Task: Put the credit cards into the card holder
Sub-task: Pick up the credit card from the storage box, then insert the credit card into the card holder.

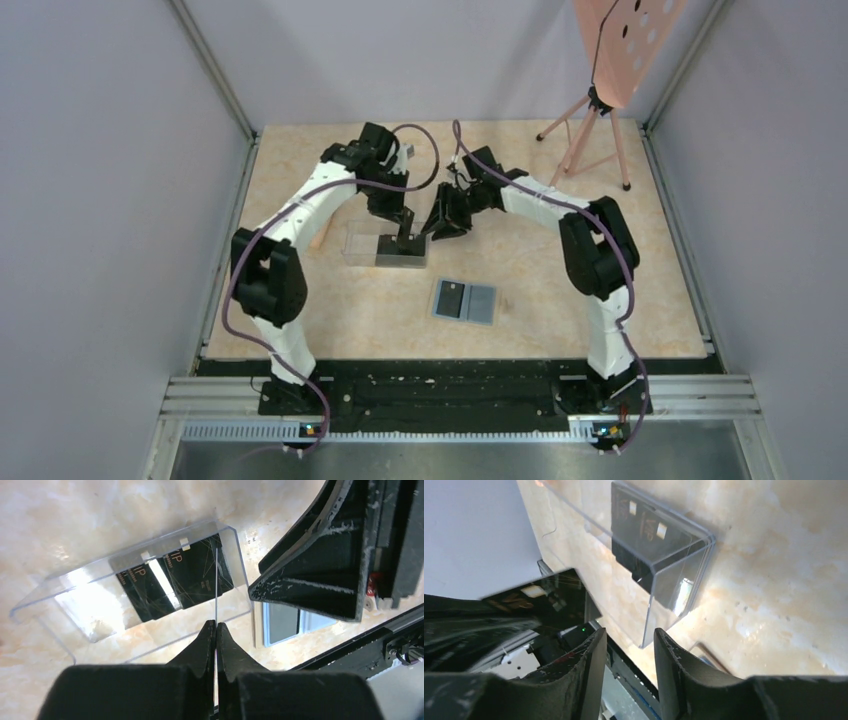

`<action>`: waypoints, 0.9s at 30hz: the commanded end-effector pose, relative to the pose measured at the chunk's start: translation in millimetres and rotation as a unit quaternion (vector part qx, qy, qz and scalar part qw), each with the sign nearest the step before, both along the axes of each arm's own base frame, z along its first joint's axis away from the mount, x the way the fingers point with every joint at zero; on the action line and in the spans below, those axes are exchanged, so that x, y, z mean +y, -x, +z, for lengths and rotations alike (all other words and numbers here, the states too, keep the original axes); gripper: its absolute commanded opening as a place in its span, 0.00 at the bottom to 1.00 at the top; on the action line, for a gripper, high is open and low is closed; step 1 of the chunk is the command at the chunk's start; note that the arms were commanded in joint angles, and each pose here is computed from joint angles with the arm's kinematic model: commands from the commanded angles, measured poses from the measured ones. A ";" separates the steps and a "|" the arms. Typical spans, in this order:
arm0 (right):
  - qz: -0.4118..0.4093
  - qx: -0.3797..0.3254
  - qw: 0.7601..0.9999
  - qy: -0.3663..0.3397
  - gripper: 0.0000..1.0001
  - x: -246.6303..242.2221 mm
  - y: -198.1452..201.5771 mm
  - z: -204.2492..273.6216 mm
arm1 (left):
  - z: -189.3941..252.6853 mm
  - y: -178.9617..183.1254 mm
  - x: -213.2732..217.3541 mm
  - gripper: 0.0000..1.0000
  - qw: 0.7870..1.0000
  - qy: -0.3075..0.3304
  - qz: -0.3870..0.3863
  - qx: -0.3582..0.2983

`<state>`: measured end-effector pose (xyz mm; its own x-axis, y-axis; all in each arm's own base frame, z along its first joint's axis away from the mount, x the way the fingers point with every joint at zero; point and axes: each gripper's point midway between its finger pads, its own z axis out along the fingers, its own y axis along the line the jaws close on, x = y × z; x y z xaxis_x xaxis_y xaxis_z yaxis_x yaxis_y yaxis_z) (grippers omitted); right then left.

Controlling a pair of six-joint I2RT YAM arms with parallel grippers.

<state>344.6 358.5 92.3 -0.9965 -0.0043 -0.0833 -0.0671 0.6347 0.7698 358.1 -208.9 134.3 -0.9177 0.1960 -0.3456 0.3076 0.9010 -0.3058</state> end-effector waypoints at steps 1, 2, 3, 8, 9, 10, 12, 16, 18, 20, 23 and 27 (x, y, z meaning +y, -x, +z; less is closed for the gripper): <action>-0.005 -0.067 0.998 -0.019 0.42 -2.6 3.1 45.3 | 50.5 -1.8 8.0 0.00 0.995 0.023 0.020 -0.091; -0.006 -0.070 0.997 -0.018 0.44 -4.9 6.4 46.9 | 56.2 2.4 5.3 0.00 0.995 0.037 0.017 -0.096; -0.008 -0.072 0.997 -0.018 0.45 -7.7 9.5 47.1 | 60.1 6.7 1.6 0.00 0.994 0.053 0.011 -0.098; -0.018 -0.073 0.997 -0.005 0.47 -26.6 33.5 42.0 | 75.7 38.6 -32.1 0.00 0.982 0.177 -0.025 -0.068; -0.021 -0.070 0.997 0.001 0.47 -31.9 40.2 38.2 | 73.2 42.2 -35.7 0.00 0.979 0.192 -0.025 -0.063; -0.025 -0.069 0.997 0.005 0.46 -36.1 45.5 36.1 | 74.3 46.7 -41.4 0.00 0.975 0.212 -0.029 -0.058; -0.032 -0.064 0.997 0.013 0.43 -45.2 57.0 30.0 | 71.4 56.8 -50.6 0.00 0.969 0.242 -0.037 -0.043; -0.043 -0.052 0.997 0.023 0.37 -62.7 81.8 16.1 | 59.7 70.7 -64.8 0.00 0.958 0.281 -0.048 -0.019; -0.045 -0.047 0.997 0.031 0.34 -70.6 92.4 10.1 | 52.5 74.8 -71.4 0.00 0.956 0.290 -0.049 -0.011; -0.048 -0.044 0.997 0.039 0.31 -77.9 101.5 5.8 | 41.6 78.7 -78.7 0.00 0.953 0.298 -0.050 0.000; -0.052 -0.034 0.997 0.053 0.27 -88.1 114.9 -4.2 | 20.1 87.1 -89.1 0.00 0.954 0.293 -0.055 0.018; -0.058 -0.028 0.995 0.077 0.23 -100.8 125.2 -15.6 | 0.0 94.8 -97.8 0.00 0.954 0.293 -0.053 0.031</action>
<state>221.2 263.6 72.4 -0.9924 0.0820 -0.0912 -0.0011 0.7375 0.6753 261.4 -289.7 137.6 -0.9355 0.0902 -0.3417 0.3273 0.5859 -0.7414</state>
